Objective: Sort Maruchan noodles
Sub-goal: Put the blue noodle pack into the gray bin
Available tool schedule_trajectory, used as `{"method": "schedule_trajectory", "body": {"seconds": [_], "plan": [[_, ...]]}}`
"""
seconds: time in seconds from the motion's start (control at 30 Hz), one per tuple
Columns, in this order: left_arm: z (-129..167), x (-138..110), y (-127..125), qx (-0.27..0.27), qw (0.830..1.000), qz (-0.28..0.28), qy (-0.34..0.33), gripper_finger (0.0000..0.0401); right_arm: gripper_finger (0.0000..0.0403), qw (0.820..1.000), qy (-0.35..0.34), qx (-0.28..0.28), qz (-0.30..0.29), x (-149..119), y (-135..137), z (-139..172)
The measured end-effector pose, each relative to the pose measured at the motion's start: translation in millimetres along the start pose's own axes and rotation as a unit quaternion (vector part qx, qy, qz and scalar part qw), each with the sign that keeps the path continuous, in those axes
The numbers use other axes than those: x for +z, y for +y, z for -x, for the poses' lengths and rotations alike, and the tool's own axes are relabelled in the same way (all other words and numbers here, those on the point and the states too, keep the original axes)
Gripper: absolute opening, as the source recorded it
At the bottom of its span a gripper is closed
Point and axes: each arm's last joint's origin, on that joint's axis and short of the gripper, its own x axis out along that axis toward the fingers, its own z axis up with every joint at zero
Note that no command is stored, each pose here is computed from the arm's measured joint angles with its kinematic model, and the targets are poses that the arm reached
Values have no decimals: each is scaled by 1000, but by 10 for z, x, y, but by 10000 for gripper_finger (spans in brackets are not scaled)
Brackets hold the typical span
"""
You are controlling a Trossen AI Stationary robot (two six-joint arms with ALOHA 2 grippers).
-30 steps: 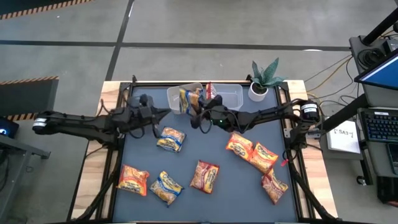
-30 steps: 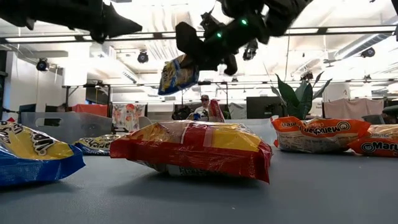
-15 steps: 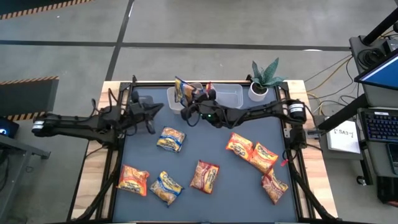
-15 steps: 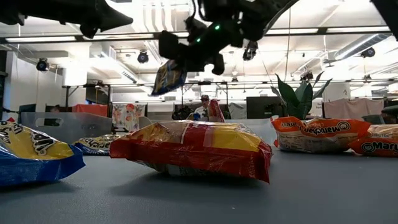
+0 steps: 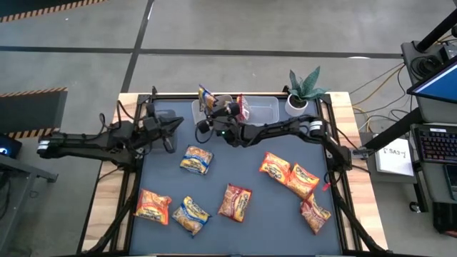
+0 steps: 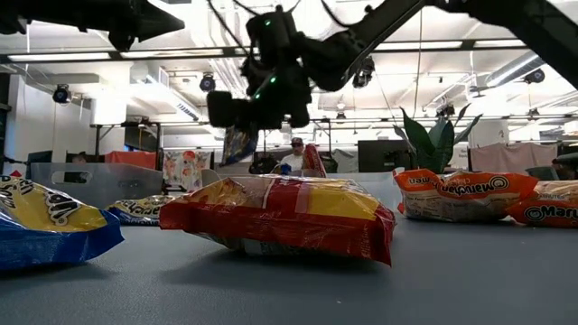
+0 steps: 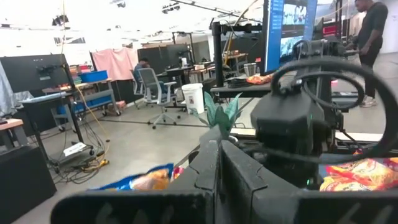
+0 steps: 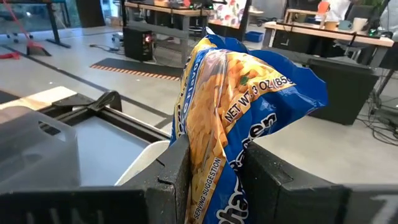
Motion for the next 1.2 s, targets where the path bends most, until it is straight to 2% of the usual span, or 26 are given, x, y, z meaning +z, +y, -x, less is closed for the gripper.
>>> {"method": "schedule_trajectory", "body": {"seconds": [0.4, 0.57, 0.7, 0.87, 1.07, 1.2], "plan": [[10, 4, 5, 0, 1000, 1, -1, 0, 102, 999, 1, -35, 13, -281, 233, -234], [8, 3, 4, 0, 1000, 1, -1, 0, 104, 999, 7, -39, 15, -387, 236, -287], [6, 2, 3, 0, 1000, 0, -1, 0, 112, 999, 7, -39, -6, -403, 224, -307], [6, 4, 4, 0, 1000, 1, -1, 0, 137, 999, 10, -33, -10, -423, 219, -325], [6, 4, 4, 0, 1000, 1, -1, 0, 173, 999, 21, 39, -12, -428, 258, -327], [6, 3, 3, -1, 1000, 1, -1, 0, 184, 999, 22, 45, -12, -429, 265, -323]]}}
